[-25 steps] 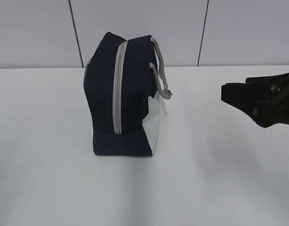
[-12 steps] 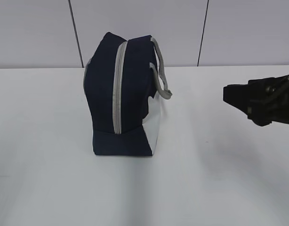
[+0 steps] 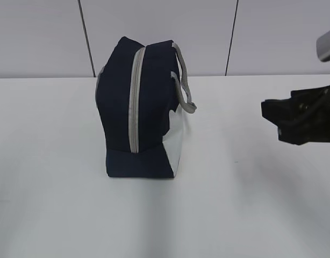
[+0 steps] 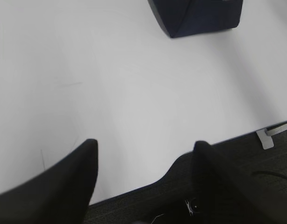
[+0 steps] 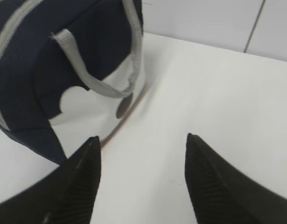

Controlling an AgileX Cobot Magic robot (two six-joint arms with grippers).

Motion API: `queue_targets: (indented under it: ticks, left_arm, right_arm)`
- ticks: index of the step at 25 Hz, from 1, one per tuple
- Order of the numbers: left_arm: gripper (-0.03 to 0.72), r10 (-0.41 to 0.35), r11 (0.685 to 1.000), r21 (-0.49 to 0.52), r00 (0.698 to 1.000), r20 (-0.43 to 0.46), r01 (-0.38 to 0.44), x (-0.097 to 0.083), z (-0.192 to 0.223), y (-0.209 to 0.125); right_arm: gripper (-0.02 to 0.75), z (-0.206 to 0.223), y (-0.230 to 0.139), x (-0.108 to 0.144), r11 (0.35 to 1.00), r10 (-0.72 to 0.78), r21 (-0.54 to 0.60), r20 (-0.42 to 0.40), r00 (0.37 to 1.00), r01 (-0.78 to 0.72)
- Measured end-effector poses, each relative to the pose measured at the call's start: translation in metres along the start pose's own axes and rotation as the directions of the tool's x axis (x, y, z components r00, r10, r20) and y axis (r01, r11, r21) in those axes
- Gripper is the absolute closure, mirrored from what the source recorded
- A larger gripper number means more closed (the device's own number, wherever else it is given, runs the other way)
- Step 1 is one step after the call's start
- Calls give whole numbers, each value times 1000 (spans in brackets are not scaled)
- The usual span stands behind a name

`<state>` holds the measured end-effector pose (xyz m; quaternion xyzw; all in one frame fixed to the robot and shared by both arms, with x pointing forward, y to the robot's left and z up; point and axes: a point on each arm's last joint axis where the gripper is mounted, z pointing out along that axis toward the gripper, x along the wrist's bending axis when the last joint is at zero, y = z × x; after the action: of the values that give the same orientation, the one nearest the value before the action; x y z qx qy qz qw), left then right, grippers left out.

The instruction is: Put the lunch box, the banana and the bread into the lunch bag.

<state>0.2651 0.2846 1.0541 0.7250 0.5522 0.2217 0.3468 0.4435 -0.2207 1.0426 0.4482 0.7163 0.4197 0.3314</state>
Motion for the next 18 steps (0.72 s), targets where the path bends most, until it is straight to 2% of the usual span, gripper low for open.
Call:
queue_targets:
  ticks: [3,7,10,18]
  left_arm:
    - [254,0,1000,0,1000,0,0,0,0,0]
    - [254,0,1000,0,1000,0,0,0,0,0]
    - [254,0,1000,0,1000,0,0,0,0,0]
    - [259,0,1000,0,1000,0,0,0,0,0]
  right_arm:
    - [313,-2,-8,3,988,-74,139,22,997,70]
    - [313,-9,-5,13,948,-127,282,-86,988,146]
    - [313,-24,6,14,931,-135,321,-132,982,171]
    - [313,-62,17,9,914,-153,357,-139,978,193]
